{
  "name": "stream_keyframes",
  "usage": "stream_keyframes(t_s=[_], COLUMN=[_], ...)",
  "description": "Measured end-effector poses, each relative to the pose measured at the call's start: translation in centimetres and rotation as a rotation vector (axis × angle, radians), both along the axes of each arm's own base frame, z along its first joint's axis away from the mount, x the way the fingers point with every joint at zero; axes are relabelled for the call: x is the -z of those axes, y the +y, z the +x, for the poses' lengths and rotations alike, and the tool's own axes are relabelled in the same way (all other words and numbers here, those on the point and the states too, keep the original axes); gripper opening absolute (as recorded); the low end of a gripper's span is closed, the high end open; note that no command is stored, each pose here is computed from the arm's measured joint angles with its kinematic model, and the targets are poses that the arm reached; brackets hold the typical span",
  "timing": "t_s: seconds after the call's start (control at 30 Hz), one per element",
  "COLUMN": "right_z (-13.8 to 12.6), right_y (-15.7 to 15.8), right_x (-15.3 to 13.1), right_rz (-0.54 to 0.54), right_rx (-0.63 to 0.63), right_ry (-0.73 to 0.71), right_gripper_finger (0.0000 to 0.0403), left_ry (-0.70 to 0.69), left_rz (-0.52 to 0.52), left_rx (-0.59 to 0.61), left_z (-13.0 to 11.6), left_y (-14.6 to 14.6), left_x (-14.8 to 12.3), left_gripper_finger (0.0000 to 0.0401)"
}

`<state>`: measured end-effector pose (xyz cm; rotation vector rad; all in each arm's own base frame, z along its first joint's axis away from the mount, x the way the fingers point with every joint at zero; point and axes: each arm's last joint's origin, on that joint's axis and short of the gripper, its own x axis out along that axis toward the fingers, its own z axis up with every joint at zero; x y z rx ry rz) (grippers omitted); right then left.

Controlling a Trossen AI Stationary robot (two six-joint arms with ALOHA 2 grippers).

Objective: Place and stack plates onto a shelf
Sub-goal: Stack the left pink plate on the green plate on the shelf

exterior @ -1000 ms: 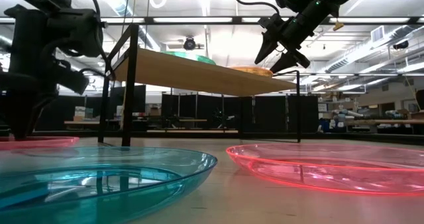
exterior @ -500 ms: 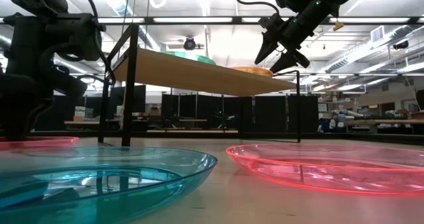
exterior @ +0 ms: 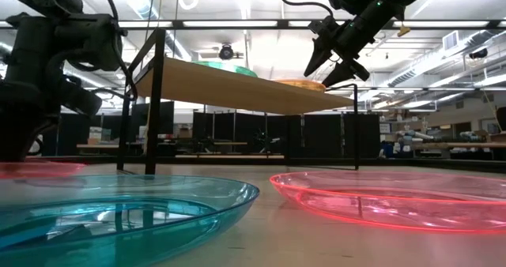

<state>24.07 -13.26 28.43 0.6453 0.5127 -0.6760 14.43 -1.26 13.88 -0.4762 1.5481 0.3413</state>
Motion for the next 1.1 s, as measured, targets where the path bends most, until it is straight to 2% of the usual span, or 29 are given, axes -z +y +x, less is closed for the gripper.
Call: stream_keyframes(t_s=[0.23,0.6,0.93,1.1], right_z=[0.0,0.0,0.0,0.0], right_y=[0.0,0.0,0.0,0.0], right_x=[0.0,0.0,0.0,0.0], right_rz=[0.000,0.000,0.000,0.000], right_rx=[0.000,0.000,0.000,0.000], right_ry=[0.000,0.000,0.000,0.000], right_gripper_finger=[0.0272,0.0272,0.0272,0.0272], left_ry=[0.040,0.080,-0.081,-0.187], left_rz=[0.000,-0.095,-0.255,-0.286], left_rx=[0.001,0.069,0.161,0.208], left_z=[0.3,1.1,3.2,3.9], left_y=[0.0,-1.1,-3.0,-3.9], left_x=[-1.5,-5.5,-11.0,-14.1], left_gripper_finger=[0.0007,0.0004,0.0004,0.0007])
